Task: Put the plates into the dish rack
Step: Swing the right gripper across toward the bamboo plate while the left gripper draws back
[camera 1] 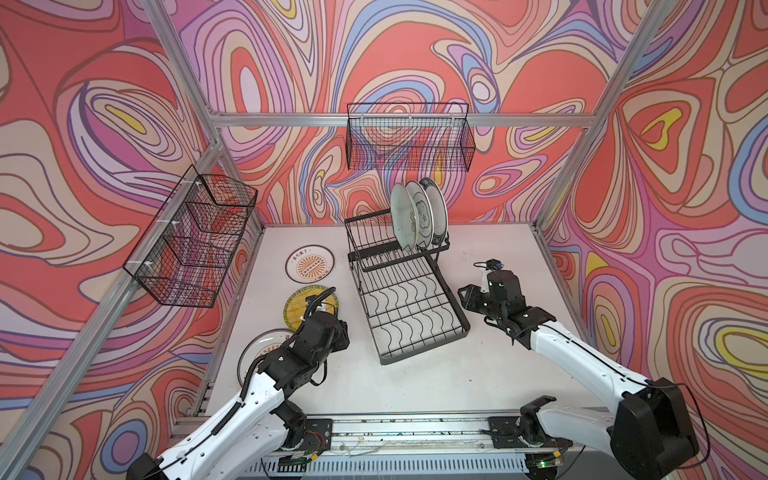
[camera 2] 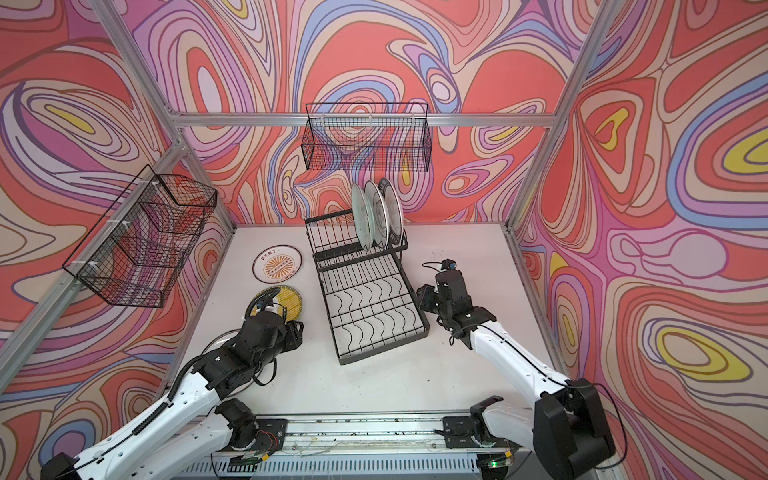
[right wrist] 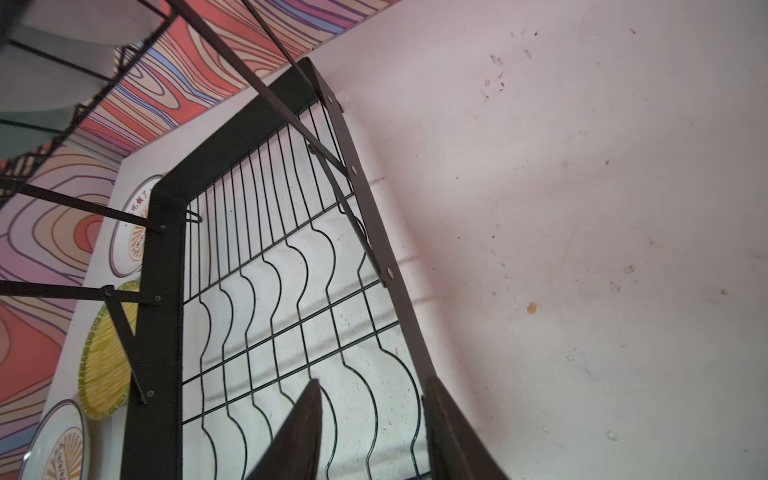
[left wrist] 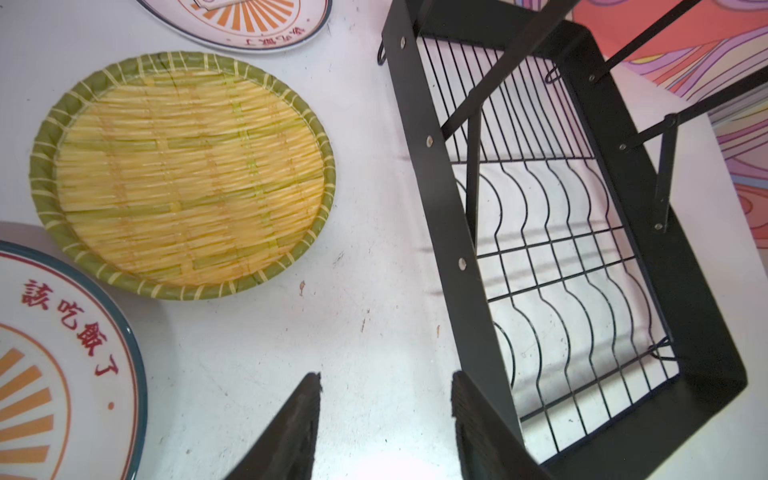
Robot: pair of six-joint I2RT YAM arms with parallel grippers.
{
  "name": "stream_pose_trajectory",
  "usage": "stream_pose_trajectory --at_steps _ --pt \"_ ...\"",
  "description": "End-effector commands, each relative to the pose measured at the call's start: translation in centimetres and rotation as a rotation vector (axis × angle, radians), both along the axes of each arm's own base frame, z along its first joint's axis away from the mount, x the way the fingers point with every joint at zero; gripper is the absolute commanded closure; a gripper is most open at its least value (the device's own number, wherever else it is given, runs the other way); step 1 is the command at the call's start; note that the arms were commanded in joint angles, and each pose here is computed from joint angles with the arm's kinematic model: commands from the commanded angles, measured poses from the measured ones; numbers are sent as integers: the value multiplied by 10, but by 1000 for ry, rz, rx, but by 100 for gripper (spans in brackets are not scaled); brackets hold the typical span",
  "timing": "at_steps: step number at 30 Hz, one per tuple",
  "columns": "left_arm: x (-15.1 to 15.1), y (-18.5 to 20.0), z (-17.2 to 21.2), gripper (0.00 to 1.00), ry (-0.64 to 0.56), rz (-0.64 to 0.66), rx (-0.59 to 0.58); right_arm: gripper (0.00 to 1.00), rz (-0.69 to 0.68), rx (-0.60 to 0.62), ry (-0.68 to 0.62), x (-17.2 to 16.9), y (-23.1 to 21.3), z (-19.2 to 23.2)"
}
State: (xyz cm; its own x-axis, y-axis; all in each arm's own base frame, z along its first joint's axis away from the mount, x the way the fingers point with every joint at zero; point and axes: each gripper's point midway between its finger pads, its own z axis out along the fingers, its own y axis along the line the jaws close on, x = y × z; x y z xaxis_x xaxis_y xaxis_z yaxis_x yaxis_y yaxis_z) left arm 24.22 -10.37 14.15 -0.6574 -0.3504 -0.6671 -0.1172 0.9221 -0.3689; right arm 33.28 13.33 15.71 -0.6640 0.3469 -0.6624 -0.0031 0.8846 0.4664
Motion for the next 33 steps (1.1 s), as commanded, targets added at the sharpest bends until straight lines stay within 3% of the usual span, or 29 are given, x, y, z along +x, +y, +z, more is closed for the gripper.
stream_pose_trajectory --at_steps 1,7,18,25,33 --pt "-1 9 5 46 3 15 33 57 1 78 -76 -3 11 19" --pt "2 22 7 46 15 67 27 56 70 145 -129 -16 49 35" --pt "4 57 8 46 40 218 -21 54 269 284 -131 -61 203 37" --pt "-2 69 14 46 42 256 19 55 299 389 -102 -85 280 30" --pt "-13 86 25 46 2 321 41 56 193 375 -9 -77 322 1"
